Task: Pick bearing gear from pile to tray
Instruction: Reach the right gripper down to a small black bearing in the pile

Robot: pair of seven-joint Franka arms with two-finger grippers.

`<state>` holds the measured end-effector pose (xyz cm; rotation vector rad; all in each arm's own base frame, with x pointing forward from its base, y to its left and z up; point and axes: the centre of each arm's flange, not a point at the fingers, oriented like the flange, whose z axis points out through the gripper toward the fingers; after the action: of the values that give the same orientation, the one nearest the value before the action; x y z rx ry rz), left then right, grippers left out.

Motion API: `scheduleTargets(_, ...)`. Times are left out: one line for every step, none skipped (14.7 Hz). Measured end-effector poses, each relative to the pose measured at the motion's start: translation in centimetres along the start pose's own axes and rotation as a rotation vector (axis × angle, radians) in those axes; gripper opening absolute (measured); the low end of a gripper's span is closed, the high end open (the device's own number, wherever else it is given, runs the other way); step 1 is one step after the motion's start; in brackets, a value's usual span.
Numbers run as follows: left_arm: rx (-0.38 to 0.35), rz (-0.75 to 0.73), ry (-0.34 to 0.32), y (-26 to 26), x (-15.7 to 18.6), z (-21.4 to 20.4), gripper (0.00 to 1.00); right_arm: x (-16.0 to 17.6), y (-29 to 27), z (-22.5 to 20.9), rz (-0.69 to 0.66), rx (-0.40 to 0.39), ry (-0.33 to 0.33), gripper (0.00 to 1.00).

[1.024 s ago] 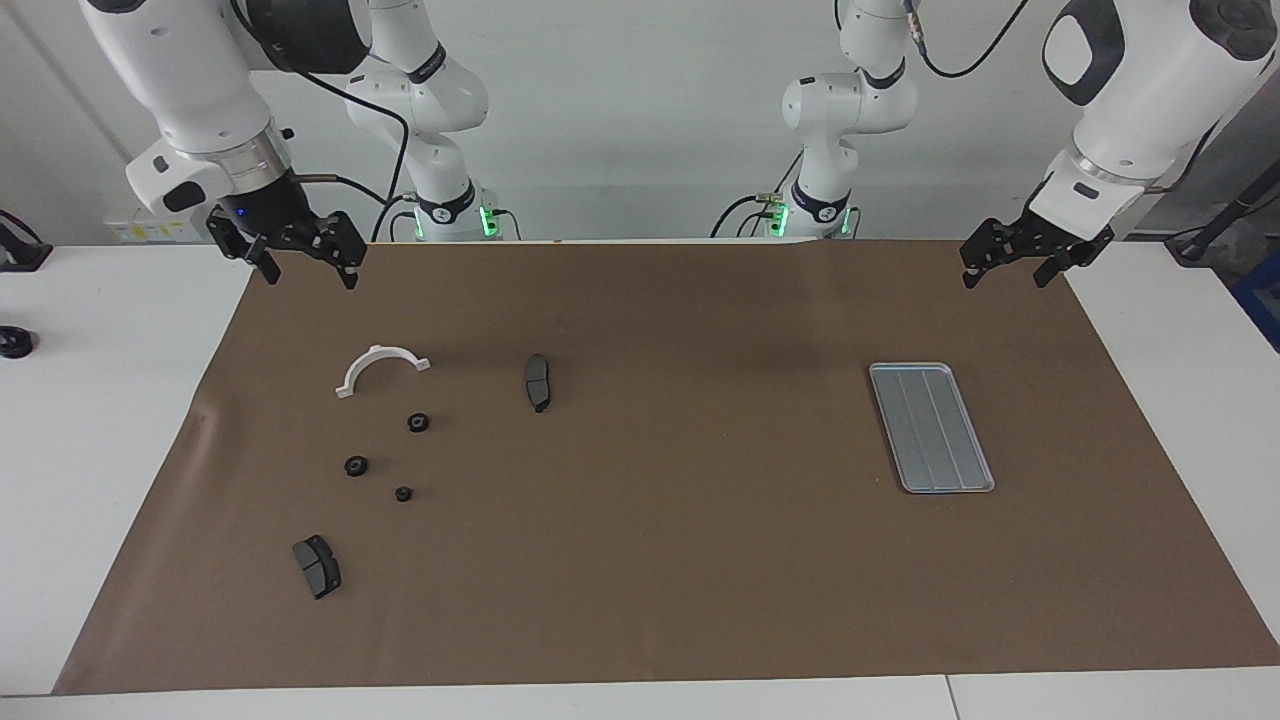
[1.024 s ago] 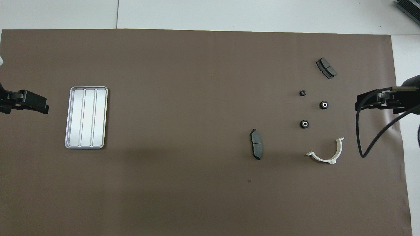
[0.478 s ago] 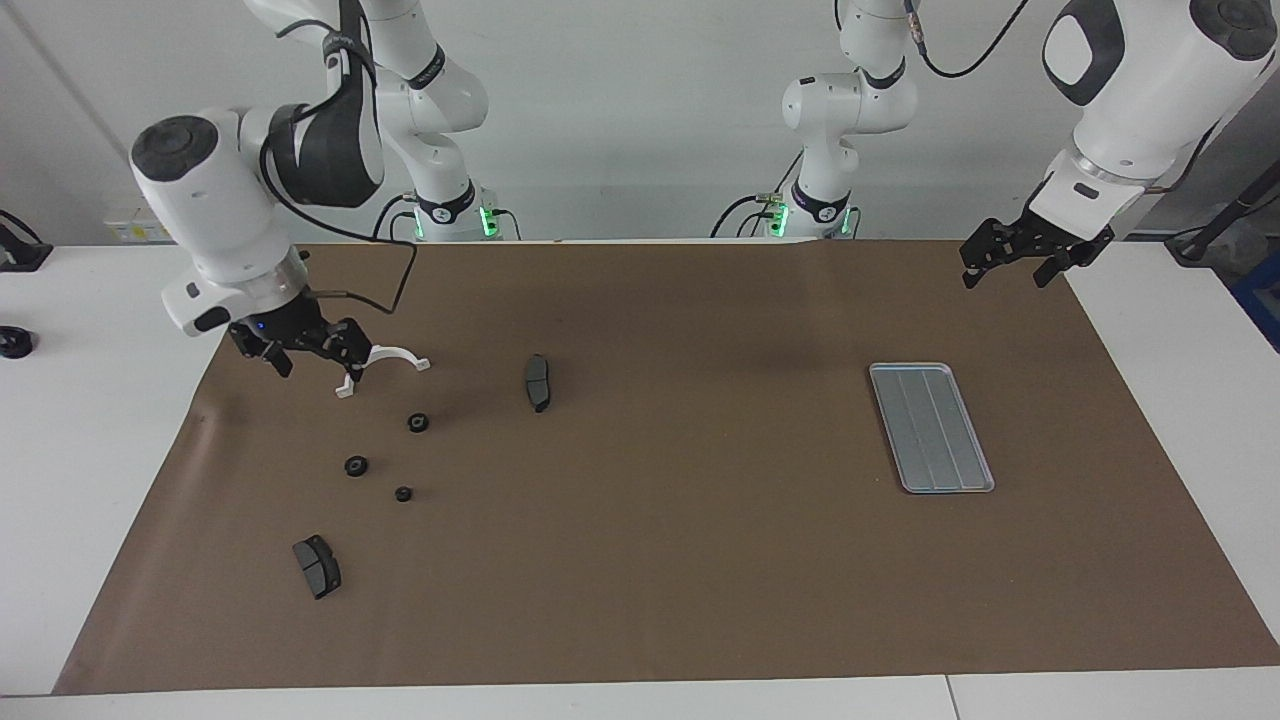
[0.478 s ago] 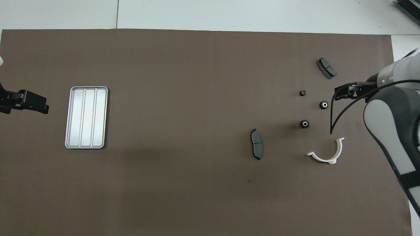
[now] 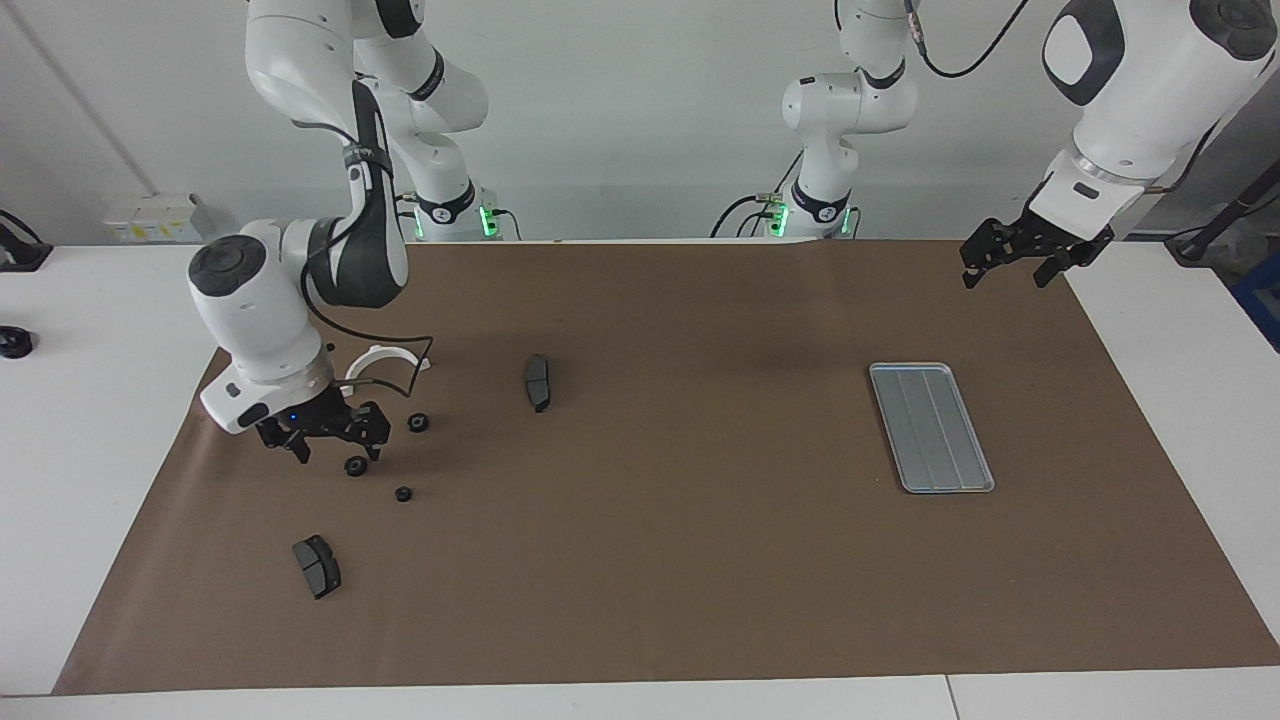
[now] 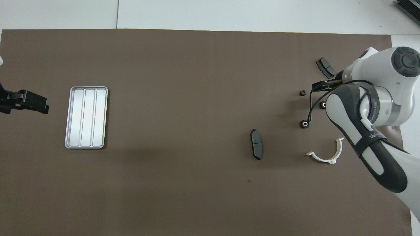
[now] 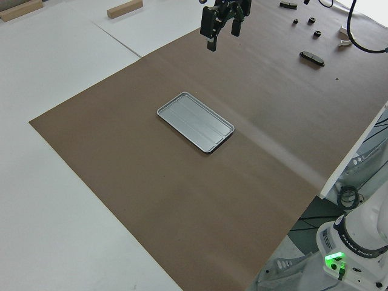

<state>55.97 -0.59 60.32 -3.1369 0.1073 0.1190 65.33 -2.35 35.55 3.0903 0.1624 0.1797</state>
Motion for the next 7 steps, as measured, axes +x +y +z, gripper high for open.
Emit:
scheduleTargets(0.000, 0.000, 0.000, 0.0, 0.0, 0.0, 1.00, -0.4, 0.1, 0.6, -0.027, 0.001, -0.006, 1.00)
scheduleTargets(0.000, 0.000, 0.000, 0.0, 0.0, 0.0, 1.00, -0.9, 0.4, 1.3, -0.061, 0.001, -0.014, 1.00)
scheduleTargets(0.000, 0.000, 0.000, 0.0, 0.0, 0.0, 1.00, -1.5, 0.9, 2.2, -0.092, 0.001, -0.016, 1.00)
scheduleTargets(0.000, 0.000, 0.000, 0.0, 0.0, 0.0, 1.00, -2.3, 1.6, 3.1, -0.114, -0.001, -0.012, 1.00)
scheduleTargets(0.000, 0.000, 0.000, 0.0, 0.0, 0.0, 1.00, -3.1, 2.2, 4.1, -0.122, -0.002, -0.009, 1.00)
scheduleTargets(0.000, 0.000, 0.000, 0.0, 0.0, 0.0, 1.00, -3.7, 2.6, 4.9, -0.124, -0.002, -0.012, 1.00)
scheduleTargets(0.000, 0.000, 0.000, 0.0, 0.0, 0.0, 1.00, -4.2, 2.6, 5.5, -0.124, 0.000, -0.018, 1.00)
